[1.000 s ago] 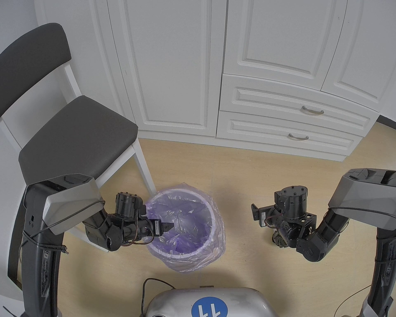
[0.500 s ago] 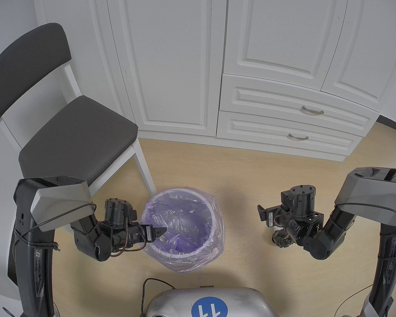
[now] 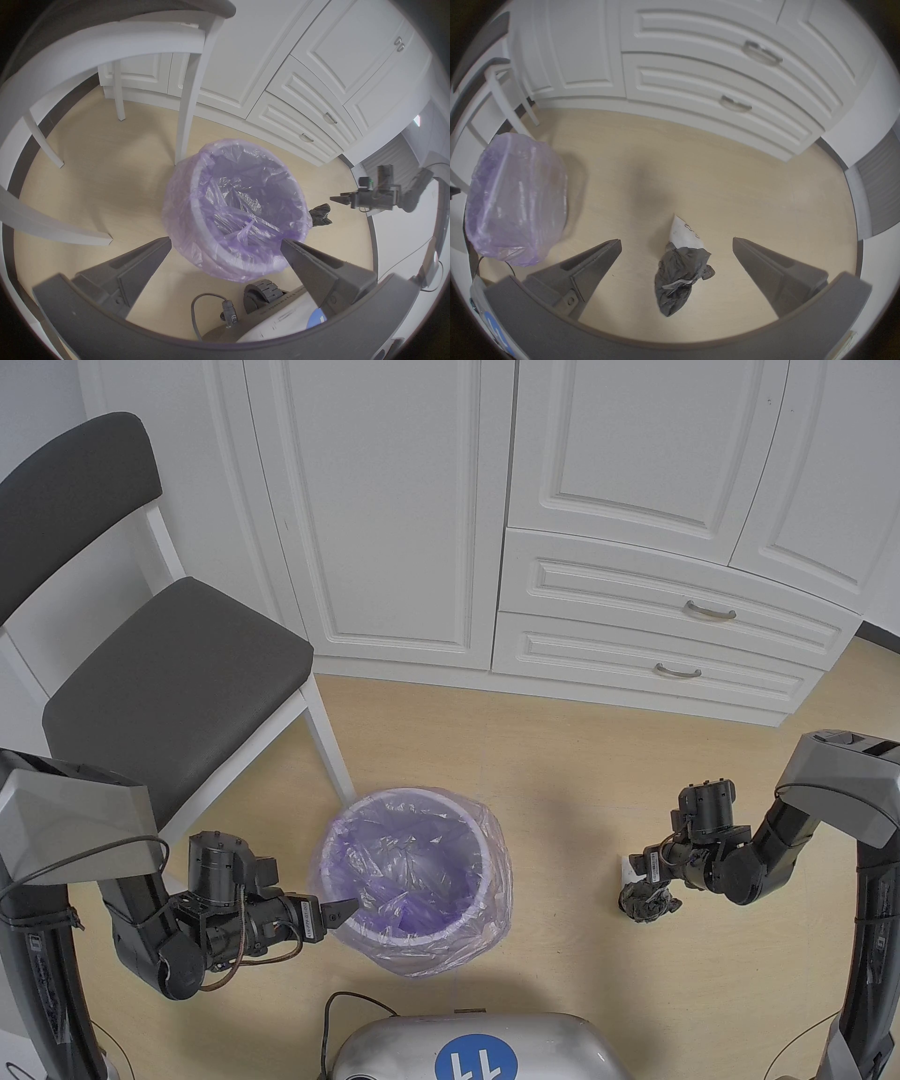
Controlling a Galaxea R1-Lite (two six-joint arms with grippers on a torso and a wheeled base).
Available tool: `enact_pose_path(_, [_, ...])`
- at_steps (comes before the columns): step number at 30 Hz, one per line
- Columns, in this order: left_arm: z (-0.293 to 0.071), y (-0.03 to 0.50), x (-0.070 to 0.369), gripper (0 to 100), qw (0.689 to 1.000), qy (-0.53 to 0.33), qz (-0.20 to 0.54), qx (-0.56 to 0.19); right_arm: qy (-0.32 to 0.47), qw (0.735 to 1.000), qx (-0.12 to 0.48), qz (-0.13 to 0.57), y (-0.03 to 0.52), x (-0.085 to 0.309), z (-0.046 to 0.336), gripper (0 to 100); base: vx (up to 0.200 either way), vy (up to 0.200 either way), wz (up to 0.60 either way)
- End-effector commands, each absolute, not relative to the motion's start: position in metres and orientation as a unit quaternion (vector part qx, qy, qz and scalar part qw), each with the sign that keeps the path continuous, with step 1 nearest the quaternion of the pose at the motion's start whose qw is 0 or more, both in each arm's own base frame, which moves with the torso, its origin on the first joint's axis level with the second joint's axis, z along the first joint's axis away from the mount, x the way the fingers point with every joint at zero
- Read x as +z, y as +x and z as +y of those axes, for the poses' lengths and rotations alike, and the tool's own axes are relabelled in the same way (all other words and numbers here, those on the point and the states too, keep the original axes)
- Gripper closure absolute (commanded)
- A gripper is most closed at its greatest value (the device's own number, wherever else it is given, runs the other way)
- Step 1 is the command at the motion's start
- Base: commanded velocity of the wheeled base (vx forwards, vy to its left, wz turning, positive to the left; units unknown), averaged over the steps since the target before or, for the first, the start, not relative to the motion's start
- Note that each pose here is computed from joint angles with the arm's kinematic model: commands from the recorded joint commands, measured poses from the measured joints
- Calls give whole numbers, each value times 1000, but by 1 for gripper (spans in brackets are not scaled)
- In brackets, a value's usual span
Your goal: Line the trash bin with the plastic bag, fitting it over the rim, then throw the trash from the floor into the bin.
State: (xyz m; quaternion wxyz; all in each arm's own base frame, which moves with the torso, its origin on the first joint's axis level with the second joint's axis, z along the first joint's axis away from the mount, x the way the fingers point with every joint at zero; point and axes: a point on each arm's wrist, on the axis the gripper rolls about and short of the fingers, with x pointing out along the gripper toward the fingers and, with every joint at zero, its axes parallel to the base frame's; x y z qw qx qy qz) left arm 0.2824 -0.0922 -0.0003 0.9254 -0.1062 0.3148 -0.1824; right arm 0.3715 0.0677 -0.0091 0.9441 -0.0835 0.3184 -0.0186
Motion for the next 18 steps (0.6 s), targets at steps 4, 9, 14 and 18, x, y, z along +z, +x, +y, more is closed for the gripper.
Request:
enact_pose_path(4, [-83, 256, 25, 0, 935, -109, 282, -185, -53, 914, -31, 401, 424, -63, 41, 0, 0, 0, 0])
enact_pose_path(9, [-82, 250, 28, 0, 936, -110, 279, -187, -33, 901, -33, 432, 441, -57, 43, 0, 0, 0, 0])
enact_pose_path(14, [-76, 247, 28, 0, 939, -113, 271, -179, 45, 856, -52, 513, 473, -51, 40, 0, 0, 0, 0])
enact_pose_path(18, [-75, 247, 29, 0, 940, -114, 268, -177, 53, 838, -56, 540, 486, -59, 40, 0, 0, 0, 0])
